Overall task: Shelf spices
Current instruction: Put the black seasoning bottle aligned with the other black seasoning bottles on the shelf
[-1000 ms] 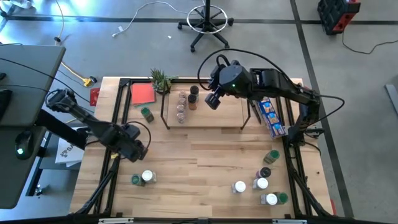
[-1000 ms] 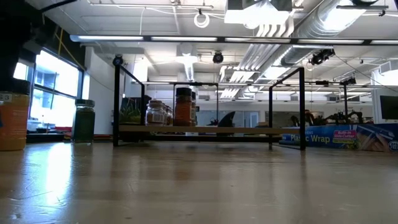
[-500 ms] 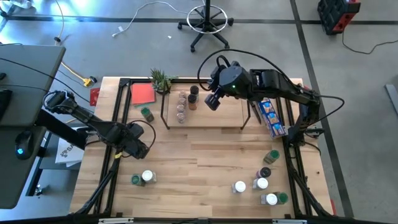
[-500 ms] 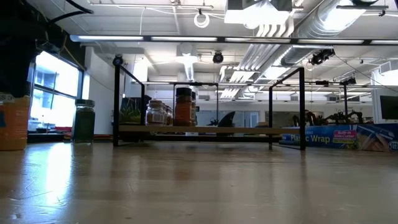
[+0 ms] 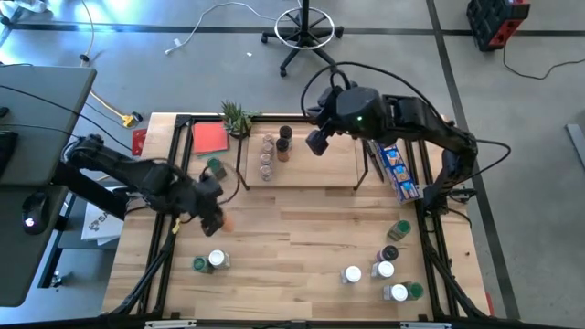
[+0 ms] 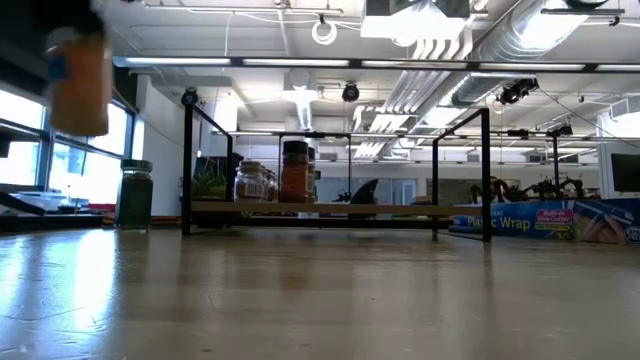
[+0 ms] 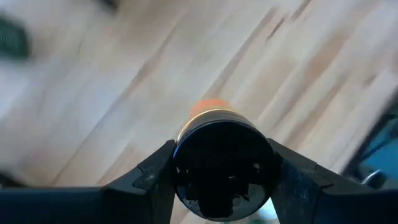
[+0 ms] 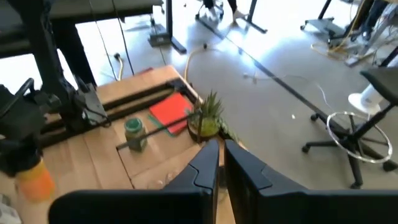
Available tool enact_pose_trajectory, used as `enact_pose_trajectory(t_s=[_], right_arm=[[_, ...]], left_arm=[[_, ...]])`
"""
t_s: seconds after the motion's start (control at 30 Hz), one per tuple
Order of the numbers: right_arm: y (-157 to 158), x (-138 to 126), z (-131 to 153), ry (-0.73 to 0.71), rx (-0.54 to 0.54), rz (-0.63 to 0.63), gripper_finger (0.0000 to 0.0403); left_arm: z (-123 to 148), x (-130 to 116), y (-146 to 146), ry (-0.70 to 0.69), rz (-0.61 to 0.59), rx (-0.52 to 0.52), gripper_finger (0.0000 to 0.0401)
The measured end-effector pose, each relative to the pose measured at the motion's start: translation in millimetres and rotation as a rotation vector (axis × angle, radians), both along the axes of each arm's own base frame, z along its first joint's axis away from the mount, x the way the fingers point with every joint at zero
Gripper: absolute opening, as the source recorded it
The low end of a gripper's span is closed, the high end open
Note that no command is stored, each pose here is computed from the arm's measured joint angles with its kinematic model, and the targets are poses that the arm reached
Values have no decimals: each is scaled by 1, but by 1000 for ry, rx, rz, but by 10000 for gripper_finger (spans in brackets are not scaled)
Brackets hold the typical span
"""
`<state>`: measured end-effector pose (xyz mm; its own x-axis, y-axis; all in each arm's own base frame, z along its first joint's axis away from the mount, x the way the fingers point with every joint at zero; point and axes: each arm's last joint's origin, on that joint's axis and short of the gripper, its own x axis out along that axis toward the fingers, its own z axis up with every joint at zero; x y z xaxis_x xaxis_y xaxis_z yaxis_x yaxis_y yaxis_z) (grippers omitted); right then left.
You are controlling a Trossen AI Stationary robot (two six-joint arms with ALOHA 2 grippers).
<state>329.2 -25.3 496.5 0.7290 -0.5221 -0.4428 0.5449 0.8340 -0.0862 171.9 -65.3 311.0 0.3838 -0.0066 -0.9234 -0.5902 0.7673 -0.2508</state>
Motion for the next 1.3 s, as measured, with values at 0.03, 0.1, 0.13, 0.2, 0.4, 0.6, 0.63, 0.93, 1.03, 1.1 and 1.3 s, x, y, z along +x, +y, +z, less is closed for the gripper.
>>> enact_pose_trajectory(t_s=[0.03,0.1,0.13,0.2,0.4,0.6,0.63,0.93,1.03,1.1,1.3], right_arm=[[-1,-2,3,-10,-6,0,19],[-3,-2,4,-23,-13,-3,19],[-5,-3,5,-25,-14,-8,19],[-7,-3,5,-24,-12,-15,19],[-10,-6,4,-16,7,-31,19],[6,-25,8,-7,73,-29,19],[9,-28,8,6,80,-29,19],[23,-43,7,30,90,-91,19],[24,-43,7,34,89,-87,19],[24,-43,7,34,88,-87,19],[24,-43,7,33,79,-97,19]], left_arm=[[8,8,3,-27,-10,9,190],[20,29,10,-72,-48,33,190],[25,41,13,-89,-73,45,190],[28,67,23,-96,-123,77,190],[16,137,68,-24,-215,140,190],[-4,176,110,45,-251,187,190],[-7,180,117,53,-246,190,190],[-33,189,163,143,-230,196,223],[-33,189,168,142,-251,222,227],[-32,189,170,142,-257,260,228],[-30,189,172,168,-261,346,230]])
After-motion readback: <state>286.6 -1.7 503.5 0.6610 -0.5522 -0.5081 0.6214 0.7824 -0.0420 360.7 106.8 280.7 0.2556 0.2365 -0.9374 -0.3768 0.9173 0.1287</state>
